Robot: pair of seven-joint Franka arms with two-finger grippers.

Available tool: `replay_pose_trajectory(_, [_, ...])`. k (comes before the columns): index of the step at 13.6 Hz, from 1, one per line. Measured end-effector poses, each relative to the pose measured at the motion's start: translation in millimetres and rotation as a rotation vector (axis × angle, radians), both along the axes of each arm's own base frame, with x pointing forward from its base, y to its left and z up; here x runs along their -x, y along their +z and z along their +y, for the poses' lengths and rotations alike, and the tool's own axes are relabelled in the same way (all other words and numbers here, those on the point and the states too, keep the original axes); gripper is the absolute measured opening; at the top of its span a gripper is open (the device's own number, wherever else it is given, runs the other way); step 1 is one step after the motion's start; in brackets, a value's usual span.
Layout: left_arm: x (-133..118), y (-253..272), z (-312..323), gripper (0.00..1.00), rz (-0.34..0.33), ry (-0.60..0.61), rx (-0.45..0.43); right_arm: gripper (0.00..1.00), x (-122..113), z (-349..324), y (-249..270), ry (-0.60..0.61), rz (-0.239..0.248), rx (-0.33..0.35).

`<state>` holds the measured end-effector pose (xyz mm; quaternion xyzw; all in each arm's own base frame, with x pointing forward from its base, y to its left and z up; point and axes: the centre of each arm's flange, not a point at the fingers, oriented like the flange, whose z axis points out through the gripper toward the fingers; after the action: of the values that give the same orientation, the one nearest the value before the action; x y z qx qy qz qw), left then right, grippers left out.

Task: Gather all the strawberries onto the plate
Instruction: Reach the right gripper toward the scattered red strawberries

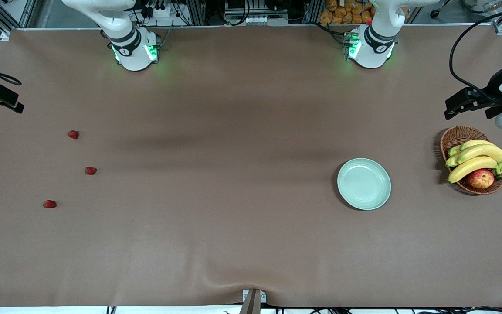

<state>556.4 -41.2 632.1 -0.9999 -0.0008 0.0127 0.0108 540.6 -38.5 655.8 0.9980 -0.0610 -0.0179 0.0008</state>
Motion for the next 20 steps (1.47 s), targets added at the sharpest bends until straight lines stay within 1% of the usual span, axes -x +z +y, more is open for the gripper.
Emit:
replay_pose_trajectory(8, [-1.0,-2.8,4.1,1.0,0.008,0.008,0.001,1.0,0.0,0.0,0.0,0.0,0.0,0.0])
replay_pose_trajectory(14, [-6.9,-15.1,-1.2,1.0,0.03,-0.001,0.004,1.0,-0.1,0.0,-1.0,0.0,0.004,0.0])
replay_pose_trajectory(18, [-8.9,-18.0,-1.6,1.0,0.032,-0.001,0.005,1.0,-8.7,0.1,-23.4,0.0,0.058,-0.003])
replay_pose_trajectory(20, [-9.6,-17.7,-2.9,1.0,0.026,-0.003,0.005,1.0,-20.4,-1.8,-47.6,-0.002,0.102,-0.004])
